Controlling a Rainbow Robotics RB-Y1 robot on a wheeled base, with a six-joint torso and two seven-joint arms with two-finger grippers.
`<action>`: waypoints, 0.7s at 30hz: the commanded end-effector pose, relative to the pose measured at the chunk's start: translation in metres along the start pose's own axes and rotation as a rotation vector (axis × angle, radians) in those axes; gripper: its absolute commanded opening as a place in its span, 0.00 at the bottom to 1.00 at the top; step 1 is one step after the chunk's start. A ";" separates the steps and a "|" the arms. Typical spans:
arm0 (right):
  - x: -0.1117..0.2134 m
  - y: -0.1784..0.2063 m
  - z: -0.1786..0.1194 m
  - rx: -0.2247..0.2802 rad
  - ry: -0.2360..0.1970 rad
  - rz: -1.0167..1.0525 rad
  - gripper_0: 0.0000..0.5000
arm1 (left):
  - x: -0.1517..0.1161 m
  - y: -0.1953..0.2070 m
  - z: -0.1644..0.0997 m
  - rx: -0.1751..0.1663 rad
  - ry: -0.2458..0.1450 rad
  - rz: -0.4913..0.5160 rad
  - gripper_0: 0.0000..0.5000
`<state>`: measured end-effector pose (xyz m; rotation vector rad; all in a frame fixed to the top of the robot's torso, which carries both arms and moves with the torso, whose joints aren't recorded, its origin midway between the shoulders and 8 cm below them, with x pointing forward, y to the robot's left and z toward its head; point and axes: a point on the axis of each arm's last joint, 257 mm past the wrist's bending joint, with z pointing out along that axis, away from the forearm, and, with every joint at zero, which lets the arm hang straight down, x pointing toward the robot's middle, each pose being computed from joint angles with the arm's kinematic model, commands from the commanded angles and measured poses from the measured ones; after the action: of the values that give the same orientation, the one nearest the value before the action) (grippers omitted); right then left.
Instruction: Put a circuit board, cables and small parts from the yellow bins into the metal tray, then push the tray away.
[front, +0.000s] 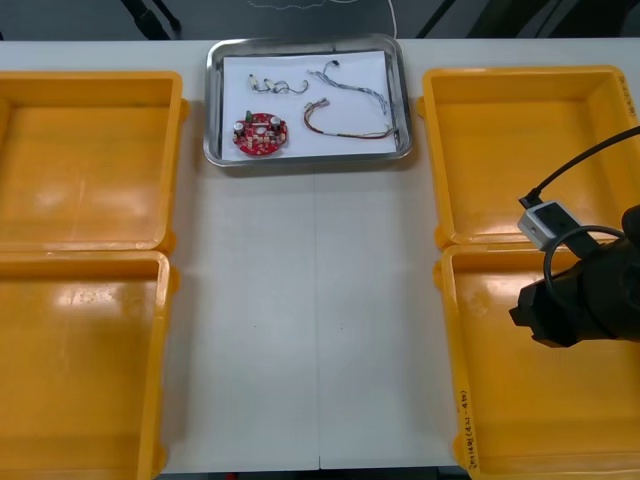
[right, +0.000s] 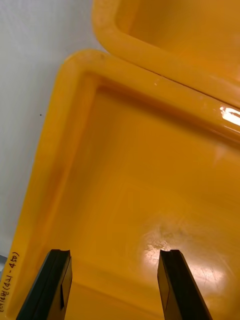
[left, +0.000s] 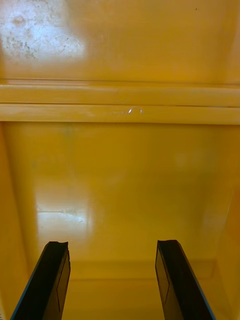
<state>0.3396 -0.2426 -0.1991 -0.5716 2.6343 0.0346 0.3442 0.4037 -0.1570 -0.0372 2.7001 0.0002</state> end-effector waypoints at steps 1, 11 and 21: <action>0.012 -0.019 -0.009 0.042 0.003 0.078 1.00 | -0.002 0.013 -0.014 -0.050 -0.014 0.063 1.00; 0.027 -0.039 -0.007 0.064 0.015 0.195 1.00 | -0.002 0.013 -0.014 -0.050 -0.014 0.063 1.00; 0.040 -0.054 -0.002 0.056 0.041 0.303 1.00 | -0.002 0.013 -0.014 -0.050 -0.014 0.063 1.00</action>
<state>0.3272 -0.2895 -0.2137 -0.2737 2.7196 0.0489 0.3442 0.4037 -0.1570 -0.0372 2.7001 0.0003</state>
